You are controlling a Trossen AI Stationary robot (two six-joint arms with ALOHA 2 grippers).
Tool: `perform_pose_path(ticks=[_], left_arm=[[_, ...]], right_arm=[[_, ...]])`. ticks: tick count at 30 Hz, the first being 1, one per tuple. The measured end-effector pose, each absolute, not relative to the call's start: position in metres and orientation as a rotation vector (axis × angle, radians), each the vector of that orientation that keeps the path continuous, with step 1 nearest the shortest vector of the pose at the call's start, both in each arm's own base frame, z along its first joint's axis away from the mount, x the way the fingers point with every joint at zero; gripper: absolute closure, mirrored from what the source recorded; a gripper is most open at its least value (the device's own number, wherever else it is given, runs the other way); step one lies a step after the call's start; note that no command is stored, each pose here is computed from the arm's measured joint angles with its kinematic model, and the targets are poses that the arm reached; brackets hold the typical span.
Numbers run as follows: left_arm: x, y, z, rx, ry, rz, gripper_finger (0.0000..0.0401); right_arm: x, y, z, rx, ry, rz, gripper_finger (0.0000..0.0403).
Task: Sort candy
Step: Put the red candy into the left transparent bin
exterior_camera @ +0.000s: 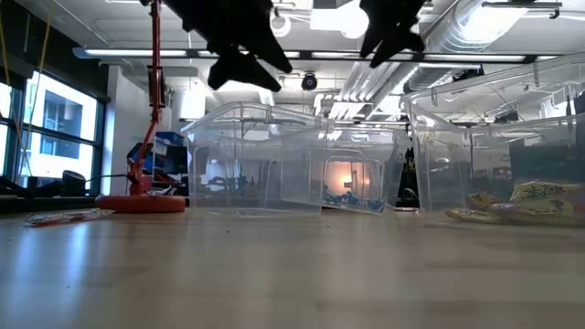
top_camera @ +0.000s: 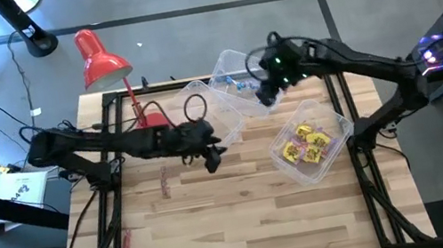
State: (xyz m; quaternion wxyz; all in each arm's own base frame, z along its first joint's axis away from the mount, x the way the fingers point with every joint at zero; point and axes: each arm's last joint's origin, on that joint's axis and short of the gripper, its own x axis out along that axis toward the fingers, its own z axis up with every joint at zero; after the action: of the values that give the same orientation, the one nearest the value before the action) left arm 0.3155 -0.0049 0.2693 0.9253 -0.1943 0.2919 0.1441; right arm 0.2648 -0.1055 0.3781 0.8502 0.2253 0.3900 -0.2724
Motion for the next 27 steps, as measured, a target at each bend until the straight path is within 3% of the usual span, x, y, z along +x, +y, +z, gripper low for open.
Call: perform_pose_path(ticks=[5,9,13,17,21,27], left_arm=[[0.315,-0.017,0.266,-0.438,0.667,0.137,0.0264],[0.285,-0.041,0.286,-0.459,0.75,-0.031,0.0301],[0.244,-0.061,0.285,-0.393,0.919,0.136,0.0353],[0.216,-0.073,0.256,-0.394,1.052,0.308,0.0395],[0.193,-0.072,0.217,-0.506,1.216,0.433,0.0378],[0.175,-0.057,0.177,-0.746,1.323,0.649,0.0279]], right_arm=[[0.259,-0.065,0.383,0.49,0.873,-0.503,0.0254],[0.264,-0.04,0.384,0.463,0.861,-0.515,0.0258],[0.272,-0.027,0.381,0.427,0.847,-0.543,0.0258],[0.277,-0.023,0.377,0.422,0.85,-0.54,0.0258],[0.279,-0.023,0.375,0.391,0.869,-0.525,0.0258],[0.279,-0.026,0.376,0.369,0.866,-0.519,0.0258]])
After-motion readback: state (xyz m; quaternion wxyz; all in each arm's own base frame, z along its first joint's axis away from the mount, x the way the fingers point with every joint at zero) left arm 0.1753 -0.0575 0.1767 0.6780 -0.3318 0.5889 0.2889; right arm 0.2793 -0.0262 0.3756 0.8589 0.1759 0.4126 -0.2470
